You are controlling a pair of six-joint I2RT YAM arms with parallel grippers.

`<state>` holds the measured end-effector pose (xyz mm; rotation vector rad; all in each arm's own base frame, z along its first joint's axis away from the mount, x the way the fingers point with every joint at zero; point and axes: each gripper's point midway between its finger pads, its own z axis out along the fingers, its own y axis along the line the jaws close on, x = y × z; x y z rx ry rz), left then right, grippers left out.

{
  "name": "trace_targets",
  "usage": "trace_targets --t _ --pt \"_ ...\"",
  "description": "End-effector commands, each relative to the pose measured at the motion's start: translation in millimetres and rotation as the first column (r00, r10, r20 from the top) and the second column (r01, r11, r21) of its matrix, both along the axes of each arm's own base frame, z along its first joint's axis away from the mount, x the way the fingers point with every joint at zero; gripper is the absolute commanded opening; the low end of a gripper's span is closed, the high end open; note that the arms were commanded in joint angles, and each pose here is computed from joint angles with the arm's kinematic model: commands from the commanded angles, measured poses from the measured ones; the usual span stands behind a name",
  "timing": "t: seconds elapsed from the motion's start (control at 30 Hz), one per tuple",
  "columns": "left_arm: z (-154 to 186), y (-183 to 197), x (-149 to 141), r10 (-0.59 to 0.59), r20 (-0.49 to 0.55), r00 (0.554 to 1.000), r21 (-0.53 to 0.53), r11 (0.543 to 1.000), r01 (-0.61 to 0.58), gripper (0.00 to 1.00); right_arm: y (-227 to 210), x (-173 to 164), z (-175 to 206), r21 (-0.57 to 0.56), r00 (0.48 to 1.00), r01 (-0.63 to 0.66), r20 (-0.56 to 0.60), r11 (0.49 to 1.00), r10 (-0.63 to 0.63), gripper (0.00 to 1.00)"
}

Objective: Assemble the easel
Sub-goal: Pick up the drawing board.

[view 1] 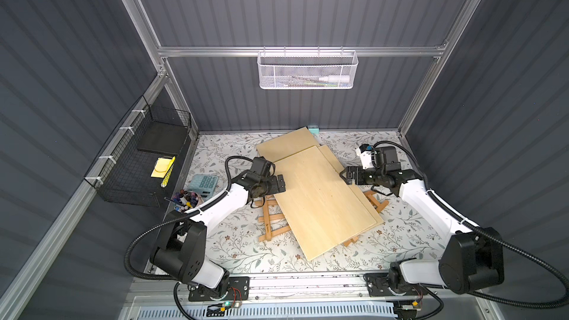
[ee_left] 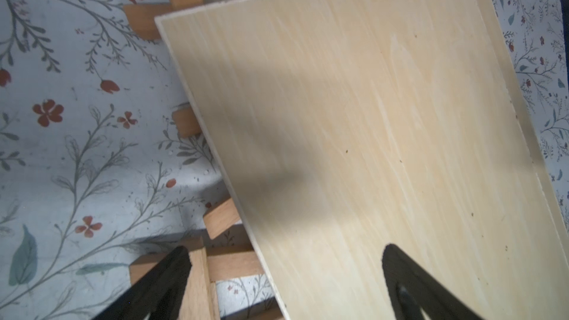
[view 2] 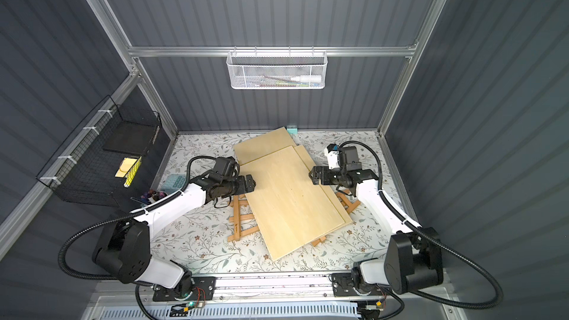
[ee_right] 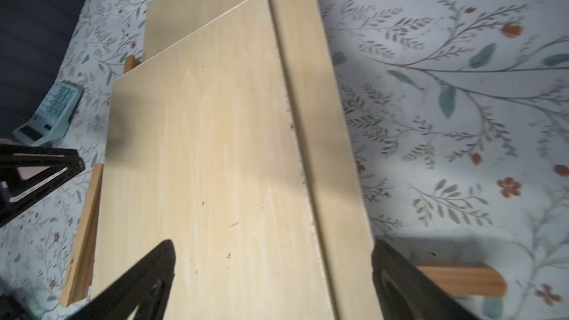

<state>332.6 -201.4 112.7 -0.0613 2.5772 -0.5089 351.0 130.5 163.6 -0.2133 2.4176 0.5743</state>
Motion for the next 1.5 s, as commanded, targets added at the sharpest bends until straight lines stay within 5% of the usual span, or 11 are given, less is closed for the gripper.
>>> trace_targets --t 0.0,0.27,0.5,0.83,1.13,1.23,1.47 --pt "-5.6 -6.2 -22.2 -0.02 -0.07 0.997 -0.019 1.0 0.019 0.99 12.0 -9.4 -3.9 0.038 0.997 -0.071 0.0 0.997 0.071 0.99" --pt "-13.2 -28.7 -46.0 -0.109 -0.119 0.987 -0.051 0.993 0.103 0.99 18.6 -9.9 -28.3 0.045 0.992 -0.028 -0.121 0.999 0.034 0.95" --pt "-24.7 -43.8 -61.8 -0.211 -0.154 0.965 -0.121 0.974 0.194 0.99 1.2 -11.7 -53.3 -0.062 0.969 0.05 -0.24 0.997 -0.063 0.91" --pt "-32.0 -49.1 -80.0 -0.304 -0.164 0.939 -0.168 0.946 0.277 0.99 44.9 -41.5 -80.7 -0.002 0.93 -0.062 -0.363 0.998 0.057 0.9" --pt "-38.1 -50.0 -83.6 -0.35 -0.181 0.919 -0.152 0.933 0.325 0.99 93.9 -46.1 -69.4 0.128 0.921 -0.143 -0.346 0.981 0.179 0.91" --pt "-32.0 -53.1 -79.8 -0.354 -0.14 0.925 -0.165 0.929 0.331 0.93 97.1 -46.6 -75.8 0.131 0.911 -0.156 -0.363 0.979 0.194 0.91" --pt "33.1 -83.2 -77.9 -0.452 0.075 0.889 -0.321 0.833 0.45 0.84 99.0 -49.7 -87.7 0.125 0.894 -0.186 -0.389 0.974 0.221 0.9"
